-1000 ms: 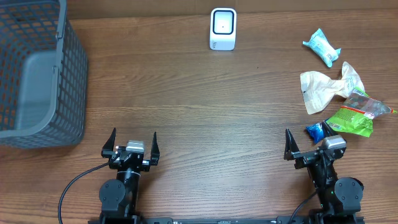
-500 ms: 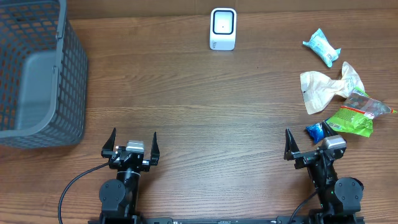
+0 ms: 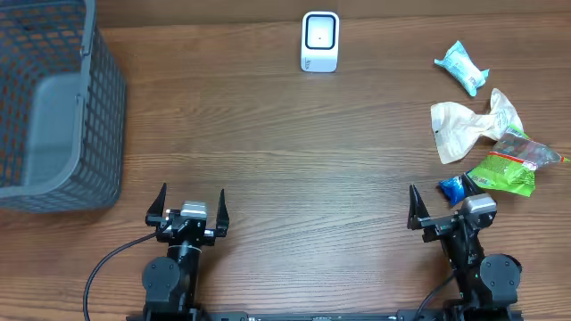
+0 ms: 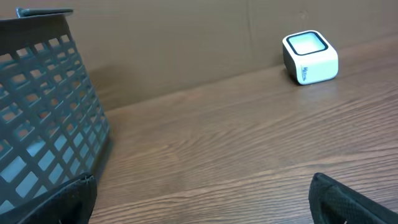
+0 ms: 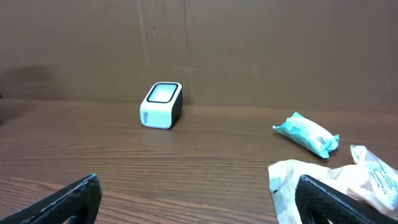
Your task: Scan the item barcode
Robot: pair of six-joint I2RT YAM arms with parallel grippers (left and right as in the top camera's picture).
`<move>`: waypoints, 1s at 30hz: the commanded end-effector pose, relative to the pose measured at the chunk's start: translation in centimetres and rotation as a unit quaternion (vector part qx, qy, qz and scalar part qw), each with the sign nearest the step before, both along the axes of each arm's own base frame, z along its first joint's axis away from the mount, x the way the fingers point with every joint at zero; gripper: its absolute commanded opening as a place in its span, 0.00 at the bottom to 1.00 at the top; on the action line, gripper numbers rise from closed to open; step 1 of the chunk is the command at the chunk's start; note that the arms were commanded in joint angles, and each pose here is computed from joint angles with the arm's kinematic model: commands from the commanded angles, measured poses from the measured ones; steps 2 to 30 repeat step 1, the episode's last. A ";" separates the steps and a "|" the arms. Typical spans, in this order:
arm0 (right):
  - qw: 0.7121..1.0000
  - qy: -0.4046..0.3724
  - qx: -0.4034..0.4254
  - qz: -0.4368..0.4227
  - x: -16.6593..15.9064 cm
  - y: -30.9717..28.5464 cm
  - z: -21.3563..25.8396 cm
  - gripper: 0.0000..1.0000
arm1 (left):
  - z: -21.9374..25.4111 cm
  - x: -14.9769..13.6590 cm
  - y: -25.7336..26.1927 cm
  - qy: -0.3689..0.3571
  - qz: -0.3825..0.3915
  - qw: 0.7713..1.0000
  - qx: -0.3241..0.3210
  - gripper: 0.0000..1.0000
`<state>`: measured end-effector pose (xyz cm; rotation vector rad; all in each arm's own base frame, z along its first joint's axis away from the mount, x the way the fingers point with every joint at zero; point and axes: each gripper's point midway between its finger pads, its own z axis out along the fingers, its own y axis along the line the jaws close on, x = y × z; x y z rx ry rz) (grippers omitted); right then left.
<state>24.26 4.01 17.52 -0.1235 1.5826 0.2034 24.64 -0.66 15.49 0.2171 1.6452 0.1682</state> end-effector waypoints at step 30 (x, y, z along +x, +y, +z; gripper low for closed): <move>1.000 -0.002 -0.002 0.003 0.0 0.2 -0.2 1.00 | 0.2 0.0 0.2 -0.006 0.004 1.000 0.009 1.00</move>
